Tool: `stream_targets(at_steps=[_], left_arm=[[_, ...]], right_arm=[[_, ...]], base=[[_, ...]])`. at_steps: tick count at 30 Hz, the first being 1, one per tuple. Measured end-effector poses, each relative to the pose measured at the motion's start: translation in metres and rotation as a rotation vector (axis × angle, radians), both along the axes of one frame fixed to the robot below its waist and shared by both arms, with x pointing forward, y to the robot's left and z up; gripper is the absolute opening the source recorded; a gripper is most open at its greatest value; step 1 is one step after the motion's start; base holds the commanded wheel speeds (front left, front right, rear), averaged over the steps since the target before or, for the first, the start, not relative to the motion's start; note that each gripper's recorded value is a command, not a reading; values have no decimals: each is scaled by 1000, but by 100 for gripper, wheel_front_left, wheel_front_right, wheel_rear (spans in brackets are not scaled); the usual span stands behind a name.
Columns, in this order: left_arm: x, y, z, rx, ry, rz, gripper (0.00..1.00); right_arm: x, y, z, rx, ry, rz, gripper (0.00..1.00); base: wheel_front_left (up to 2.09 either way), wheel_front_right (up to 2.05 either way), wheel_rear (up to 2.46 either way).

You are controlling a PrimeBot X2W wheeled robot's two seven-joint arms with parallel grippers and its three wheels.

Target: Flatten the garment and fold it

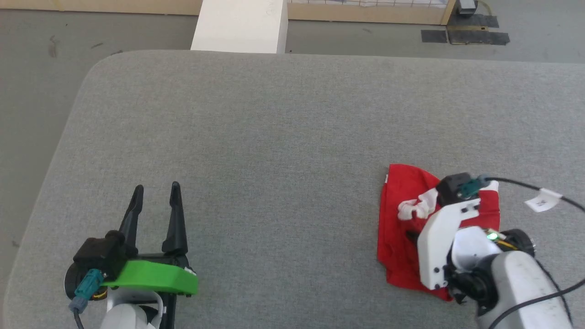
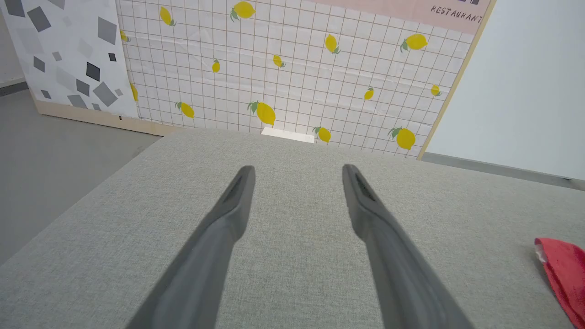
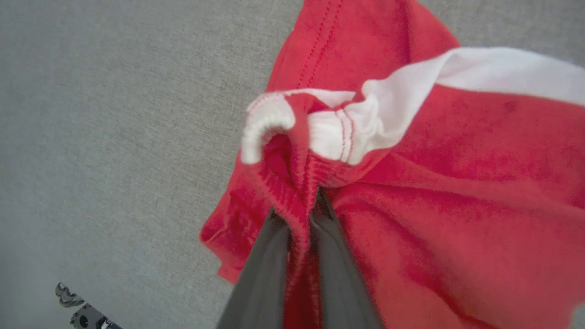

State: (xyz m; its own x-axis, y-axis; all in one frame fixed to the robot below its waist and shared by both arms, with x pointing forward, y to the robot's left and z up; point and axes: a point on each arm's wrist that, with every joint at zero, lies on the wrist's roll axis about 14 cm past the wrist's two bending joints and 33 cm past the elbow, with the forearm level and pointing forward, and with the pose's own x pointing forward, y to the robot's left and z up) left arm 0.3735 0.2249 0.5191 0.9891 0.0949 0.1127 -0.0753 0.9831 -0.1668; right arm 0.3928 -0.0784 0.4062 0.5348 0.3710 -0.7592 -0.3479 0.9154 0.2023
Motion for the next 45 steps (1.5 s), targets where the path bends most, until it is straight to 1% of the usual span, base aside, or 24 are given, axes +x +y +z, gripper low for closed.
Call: stream_targets(at_steps=[2,5,6,7,10,13,17,20,24,27,29,32,36,40,42,45], left_arm=[[0,0,-1,0,3,-1,100],[-1,-1,-2,-2,7,-1,100],[-1,-1,-2,-2,8,-2,100],[-1,-2,-2,-3,8,-4,100],[-1,-3,-3,-6,9,-8,100],[0,-6,-3,-8,8,-15,100],[0,-11,-2,-12,4,-29,100],[-1,-16,-3,-16,7,-45,100],[2,-25,-2,-20,1,-71,100],[5,-31,0,-22,-6,-91,100],[8,-36,1,-23,-11,-105,100],[11,-43,1,-25,-12,-126,100],[15,-48,-2,-28,-3,-140,100],[17,-50,-8,-30,14,-146,100],[18,-50,-12,-33,26,-147,100],[20,-49,-15,-33,35,-142,100]], right_arm=[[-2,3,-12,-15,19,4,0],[2,6,-18,-23,7,3,0],[4,8,-20,-32,-4,10,27],[4,9,-20,-35,-10,13,100],[5,18,-16,-29,-31,35,100],[6,29,-4,-18,-67,70,100],[9,40,26,12,-144,114,100],[12,36,52,24,-211,116,100],[22,15,94,59,-328,53,100],[31,-19,120,63,-431,-61,100],[34,-52,126,10,-481,-144,100],[26,-88,107,-57,-439,-235,100],[5,-110,61,-128,-296,-277,100],[-7,-110,26,-138,-183,-288,100],[-13,-105,9,-139,-126,-277,100],[-18,-99,-10,-147,-75,-257,100]], base=[[0,0,0],[0,0,0],[0,0,0],[0,0,0],[0,0,0],[0,0,0],[0,0,0],[0,0,0],[0,0,0],[0,0,0],[0,0,0],[0,0,0],[0,0,0],[0,0,0],[0,0,0],[0,0,0]])
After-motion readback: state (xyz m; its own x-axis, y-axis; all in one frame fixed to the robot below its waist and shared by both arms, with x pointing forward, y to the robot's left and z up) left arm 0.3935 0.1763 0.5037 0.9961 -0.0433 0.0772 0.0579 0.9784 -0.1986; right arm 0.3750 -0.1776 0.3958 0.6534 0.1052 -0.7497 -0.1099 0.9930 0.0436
